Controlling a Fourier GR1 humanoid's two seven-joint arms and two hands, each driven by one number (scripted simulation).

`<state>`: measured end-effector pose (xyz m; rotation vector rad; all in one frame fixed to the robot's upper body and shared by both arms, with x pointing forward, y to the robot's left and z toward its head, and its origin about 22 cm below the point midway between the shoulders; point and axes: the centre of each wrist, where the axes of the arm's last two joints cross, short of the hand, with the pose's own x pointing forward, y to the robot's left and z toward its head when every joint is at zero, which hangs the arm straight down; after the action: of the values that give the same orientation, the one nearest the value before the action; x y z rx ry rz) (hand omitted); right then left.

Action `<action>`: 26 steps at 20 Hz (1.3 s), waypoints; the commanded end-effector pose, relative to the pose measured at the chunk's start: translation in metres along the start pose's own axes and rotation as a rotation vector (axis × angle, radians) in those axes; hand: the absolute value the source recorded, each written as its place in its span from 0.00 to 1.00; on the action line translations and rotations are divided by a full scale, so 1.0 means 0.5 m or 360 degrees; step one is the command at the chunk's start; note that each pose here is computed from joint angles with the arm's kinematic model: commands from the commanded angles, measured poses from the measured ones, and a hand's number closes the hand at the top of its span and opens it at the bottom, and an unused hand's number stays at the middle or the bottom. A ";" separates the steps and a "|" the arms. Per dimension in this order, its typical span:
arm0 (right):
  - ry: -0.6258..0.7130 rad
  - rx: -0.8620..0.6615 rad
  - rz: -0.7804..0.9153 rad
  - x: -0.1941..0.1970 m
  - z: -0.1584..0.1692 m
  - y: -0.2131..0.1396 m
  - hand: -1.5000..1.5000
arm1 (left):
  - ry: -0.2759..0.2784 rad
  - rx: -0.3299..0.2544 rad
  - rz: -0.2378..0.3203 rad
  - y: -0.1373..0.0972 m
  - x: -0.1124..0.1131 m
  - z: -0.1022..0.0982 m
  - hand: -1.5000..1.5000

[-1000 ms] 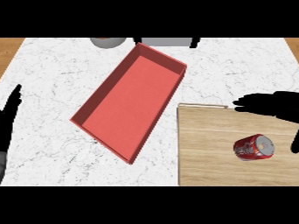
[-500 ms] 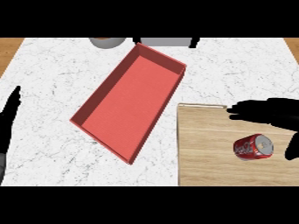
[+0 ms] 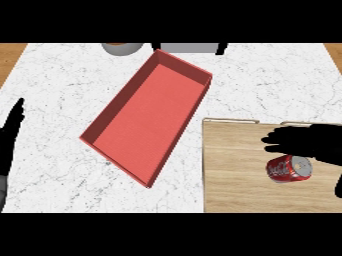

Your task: Pick the can from the tray and place it in the cardboard box

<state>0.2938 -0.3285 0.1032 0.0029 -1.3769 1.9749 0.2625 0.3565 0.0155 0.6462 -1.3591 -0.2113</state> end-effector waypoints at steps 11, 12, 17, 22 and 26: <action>0.0049 -0.0173 0.0074 0.013 -0.092 0.078 1.00 | -0.0003 0.0008 -0.0024 0.023 -0.011 0.008 0.50; 0.0050 -0.0227 0.0091 -0.018 -0.048 0.014 1.00 | -0.0019 0.0001 -0.0013 0.031 -0.034 0.005 0.50; 0.0046 -0.0352 0.0168 -0.032 -0.076 0.026 1.00 | -0.0008 -0.0002 -0.0002 0.026 0.021 -0.022 0.50; 0.0714 -0.0585 -0.0090 -0.046 -0.151 0.091 1.00 | -0.0011 0.0003 -0.0014 -0.007 -0.010 0.007 0.50; 0.0942 -0.0811 -0.0045 -0.071 -0.181 0.060 1.00 | -0.0017 -0.0003 -0.0010 0.012 -0.007 0.001 0.50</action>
<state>0.3289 -0.2850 0.0413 -0.5770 -1.4347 1.5284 0.2624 0.3559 0.0185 0.6391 -1.3715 -0.2229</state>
